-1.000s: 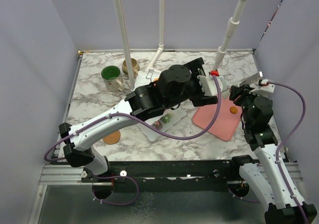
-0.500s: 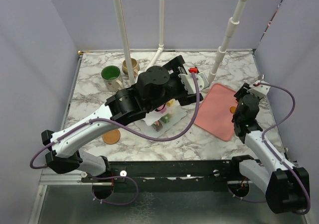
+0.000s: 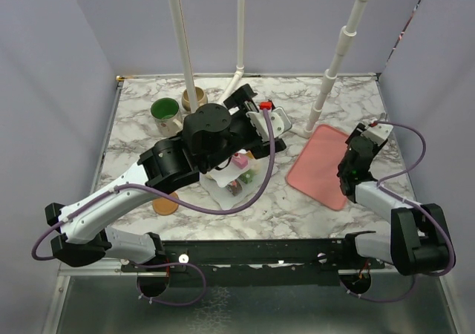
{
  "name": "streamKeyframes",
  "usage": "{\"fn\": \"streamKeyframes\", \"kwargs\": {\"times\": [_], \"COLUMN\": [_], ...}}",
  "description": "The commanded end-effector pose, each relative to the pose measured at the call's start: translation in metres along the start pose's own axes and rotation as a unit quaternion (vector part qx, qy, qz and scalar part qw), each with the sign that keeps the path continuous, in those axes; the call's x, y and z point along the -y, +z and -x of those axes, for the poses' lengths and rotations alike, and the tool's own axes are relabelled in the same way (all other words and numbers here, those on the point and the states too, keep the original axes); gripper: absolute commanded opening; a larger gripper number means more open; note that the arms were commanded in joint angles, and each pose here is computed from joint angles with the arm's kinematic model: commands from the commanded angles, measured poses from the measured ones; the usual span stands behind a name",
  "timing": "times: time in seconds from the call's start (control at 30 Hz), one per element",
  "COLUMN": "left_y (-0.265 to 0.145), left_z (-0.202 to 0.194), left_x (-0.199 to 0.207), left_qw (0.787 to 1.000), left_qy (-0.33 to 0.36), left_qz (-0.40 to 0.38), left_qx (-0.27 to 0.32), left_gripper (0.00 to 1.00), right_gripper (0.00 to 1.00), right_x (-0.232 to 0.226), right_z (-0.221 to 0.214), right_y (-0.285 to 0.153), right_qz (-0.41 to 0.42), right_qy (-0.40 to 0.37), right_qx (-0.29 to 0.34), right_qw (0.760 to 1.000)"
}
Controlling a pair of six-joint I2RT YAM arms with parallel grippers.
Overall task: Serve the afternoon tea
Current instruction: Pick up the desert from the tray.
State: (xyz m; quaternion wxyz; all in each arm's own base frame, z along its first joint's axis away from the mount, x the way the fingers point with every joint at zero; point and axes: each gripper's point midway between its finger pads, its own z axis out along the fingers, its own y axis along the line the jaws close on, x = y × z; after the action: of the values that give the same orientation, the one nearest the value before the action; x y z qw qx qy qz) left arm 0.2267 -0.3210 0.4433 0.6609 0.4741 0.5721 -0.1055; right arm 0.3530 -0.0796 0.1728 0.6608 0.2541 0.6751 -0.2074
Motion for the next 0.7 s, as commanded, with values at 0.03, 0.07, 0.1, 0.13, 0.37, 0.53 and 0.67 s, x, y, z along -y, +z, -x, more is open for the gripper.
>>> {"fn": "streamKeyframes", "kwargs": {"times": [0.03, 0.07, 0.1, 0.13, 0.37, 0.53, 0.67], "left_y": [-0.016, -0.017, -0.017, -0.018, -0.021, -0.024, -0.026], "left_z": [0.004, 0.003, 0.003, 0.003, 0.004, 0.006, 0.008], "left_x": [-0.014, -0.014, -0.014, -0.014, -0.012, -0.013, -0.014], "left_qw": [0.999, 0.999, 0.999, 0.999, 0.999, 0.999, 0.999], "left_qy": [-0.025, -0.026, -0.026, -0.026, -0.027, -0.032, -0.036], "left_qz": [0.027, 0.027, 0.026, 0.025, 0.020, 0.020, 0.021], "left_qx": [0.010, 0.010, 0.010, 0.012, 0.017, 0.021, 0.025], "left_gripper": [0.99, 0.99, 0.99, 0.99, 0.99, 0.99, 0.99], "right_gripper": [0.52, 0.52, 0.52, 0.52, 0.52, 0.52, 0.52], "right_x": [0.004, 0.005, 0.005, 0.004, 0.002, 0.000, 0.004], "right_z": [0.001, -0.001, -0.003, -0.006, -0.014, -0.013, -0.016], "right_y": [0.006, 0.007, 0.007, 0.009, 0.017, 0.023, 0.026], "right_qz": [-0.030, -0.032, -0.034, -0.035, -0.042, -0.046, -0.068], "right_qy": [0.026, 0.027, 0.028, 0.025, 0.023, 0.023, 0.034], "right_qx": [0.018, 0.018, 0.018, 0.017, 0.020, 0.024, 0.014], "right_qw": [0.999, 0.999, 0.999, 0.999, 0.999, 0.998, 0.997]}}
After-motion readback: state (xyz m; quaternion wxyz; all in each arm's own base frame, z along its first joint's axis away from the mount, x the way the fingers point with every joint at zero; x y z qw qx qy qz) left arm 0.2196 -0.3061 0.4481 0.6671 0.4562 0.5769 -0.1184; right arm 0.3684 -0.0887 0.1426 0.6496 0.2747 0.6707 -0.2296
